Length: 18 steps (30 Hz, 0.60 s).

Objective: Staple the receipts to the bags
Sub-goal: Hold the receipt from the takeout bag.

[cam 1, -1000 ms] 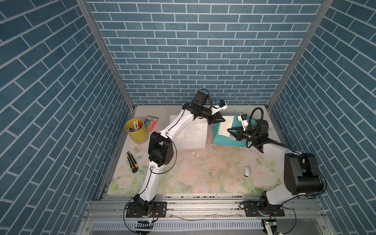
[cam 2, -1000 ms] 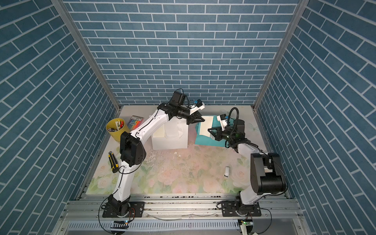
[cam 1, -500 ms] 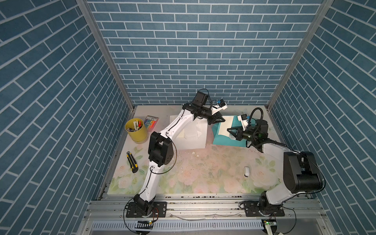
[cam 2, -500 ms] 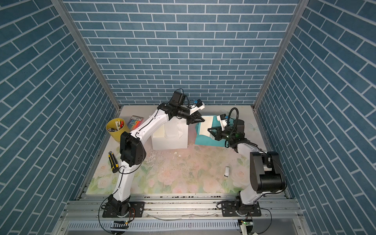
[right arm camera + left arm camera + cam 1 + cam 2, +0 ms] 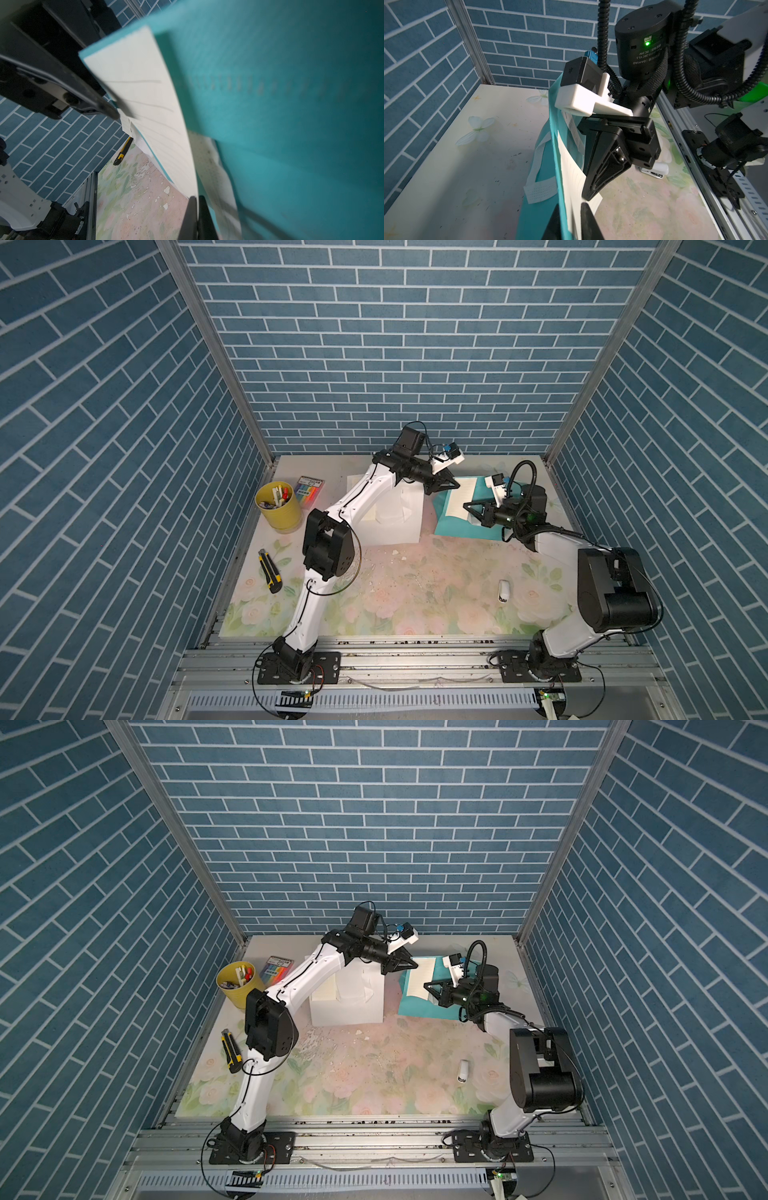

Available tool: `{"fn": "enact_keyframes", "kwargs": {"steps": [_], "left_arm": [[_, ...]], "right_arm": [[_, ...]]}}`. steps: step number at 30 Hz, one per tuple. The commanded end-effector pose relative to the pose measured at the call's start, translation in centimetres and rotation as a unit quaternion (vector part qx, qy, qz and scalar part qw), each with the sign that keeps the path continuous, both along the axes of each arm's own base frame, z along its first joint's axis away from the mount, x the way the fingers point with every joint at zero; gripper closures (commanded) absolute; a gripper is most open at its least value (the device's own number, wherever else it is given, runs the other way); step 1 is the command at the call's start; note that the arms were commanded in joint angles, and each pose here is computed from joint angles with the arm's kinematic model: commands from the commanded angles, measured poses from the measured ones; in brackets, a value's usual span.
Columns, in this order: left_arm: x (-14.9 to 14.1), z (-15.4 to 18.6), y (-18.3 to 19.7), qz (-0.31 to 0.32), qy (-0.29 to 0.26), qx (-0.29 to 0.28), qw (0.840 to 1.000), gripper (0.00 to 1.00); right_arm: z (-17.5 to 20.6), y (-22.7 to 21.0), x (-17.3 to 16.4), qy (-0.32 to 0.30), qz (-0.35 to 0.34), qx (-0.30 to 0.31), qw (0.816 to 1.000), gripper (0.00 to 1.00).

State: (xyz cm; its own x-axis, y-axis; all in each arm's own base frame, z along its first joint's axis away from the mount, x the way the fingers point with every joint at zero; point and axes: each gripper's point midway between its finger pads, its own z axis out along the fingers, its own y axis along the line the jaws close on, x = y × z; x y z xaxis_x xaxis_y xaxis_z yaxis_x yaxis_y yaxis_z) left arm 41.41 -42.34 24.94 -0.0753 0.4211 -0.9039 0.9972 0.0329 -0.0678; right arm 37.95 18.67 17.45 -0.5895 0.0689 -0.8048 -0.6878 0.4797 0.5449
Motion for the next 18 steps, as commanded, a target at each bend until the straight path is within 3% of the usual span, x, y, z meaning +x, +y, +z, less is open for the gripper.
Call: {"fn": "enact_keyframes", "kwargs": {"steps": [1,4,6,9,10,14,18], "left_arm": [[0.2,-0.9,-0.3,-0.005,0.01,0.001,1.0,0.88],[0.0,-1.1,-0.3,-0.008,0.011,0.002,1.0,0.99],[0.2,-1.1,-0.2,-0.005,0.009,0.005,1.0,1.0],[0.6,-1.2,-0.1,0.006,0.002,0.013,1.0,1.0],[0.8,-1.2,0.0,0.012,-0.001,0.016,1.0,1.0],[1.7,-1.3,0.3,0.045,-0.025,0.039,0.998,1.0],[2.6,-1.6,0.7,0.086,-0.056,0.071,0.992,1.0]], "right_arm": [[-0.1,0.4,-0.3,0.004,0.012,0.009,1.0,1.0],[-0.1,0.4,-0.3,0.006,0.011,0.009,1.0,1.0],[-0.1,0.4,-0.3,0.008,0.009,0.009,1.0,0.97],[0.8,0.0,-0.3,0.004,-0.008,0.008,1.0,0.65],[1.2,-0.2,-0.5,0.001,-0.017,0.001,1.0,0.59],[2.7,-1.8,-2.2,0.006,-0.061,-0.06,0.996,0.49],[2.3,-5.0,-4.7,0.064,-0.151,-0.132,0.978,0.45]]}}
